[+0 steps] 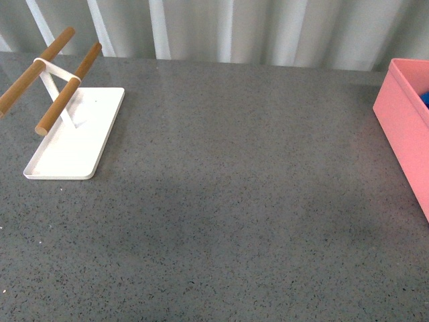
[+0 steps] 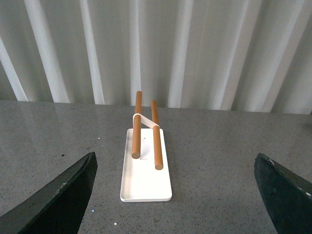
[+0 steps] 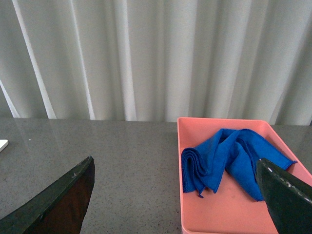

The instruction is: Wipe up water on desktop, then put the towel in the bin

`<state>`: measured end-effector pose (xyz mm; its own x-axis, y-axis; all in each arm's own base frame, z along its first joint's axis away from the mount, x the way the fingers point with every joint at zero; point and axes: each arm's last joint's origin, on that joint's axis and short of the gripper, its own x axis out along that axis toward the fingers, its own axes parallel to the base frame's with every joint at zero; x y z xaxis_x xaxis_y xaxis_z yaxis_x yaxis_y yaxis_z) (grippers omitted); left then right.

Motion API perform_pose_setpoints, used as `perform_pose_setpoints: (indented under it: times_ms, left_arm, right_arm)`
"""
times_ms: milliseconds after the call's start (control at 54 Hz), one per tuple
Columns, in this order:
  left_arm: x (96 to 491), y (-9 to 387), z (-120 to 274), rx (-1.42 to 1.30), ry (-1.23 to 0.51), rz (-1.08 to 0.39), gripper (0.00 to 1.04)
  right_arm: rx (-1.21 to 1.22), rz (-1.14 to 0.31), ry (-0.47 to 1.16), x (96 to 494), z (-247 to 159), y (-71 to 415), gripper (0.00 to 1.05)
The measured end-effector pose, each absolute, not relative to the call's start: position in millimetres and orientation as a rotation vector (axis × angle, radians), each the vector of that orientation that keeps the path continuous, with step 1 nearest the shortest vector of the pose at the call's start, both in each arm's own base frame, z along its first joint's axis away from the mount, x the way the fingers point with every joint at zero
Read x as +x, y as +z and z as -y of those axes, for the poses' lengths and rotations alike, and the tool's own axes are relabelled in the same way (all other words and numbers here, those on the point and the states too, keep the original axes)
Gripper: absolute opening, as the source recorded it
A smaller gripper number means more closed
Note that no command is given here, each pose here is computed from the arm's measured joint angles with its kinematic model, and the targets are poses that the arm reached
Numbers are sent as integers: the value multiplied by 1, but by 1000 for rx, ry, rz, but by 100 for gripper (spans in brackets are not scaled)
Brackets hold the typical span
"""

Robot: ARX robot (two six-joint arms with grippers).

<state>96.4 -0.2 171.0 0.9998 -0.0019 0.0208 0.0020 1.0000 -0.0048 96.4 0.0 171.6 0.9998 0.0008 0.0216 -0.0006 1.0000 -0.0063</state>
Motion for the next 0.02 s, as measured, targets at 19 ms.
perform_pose_setpoints:
  times_ms: [19]
  left_arm:
    - [96,171,0,-5,-2,21,98]
  right_arm:
    - [-6,22,1,96,0,172,98]
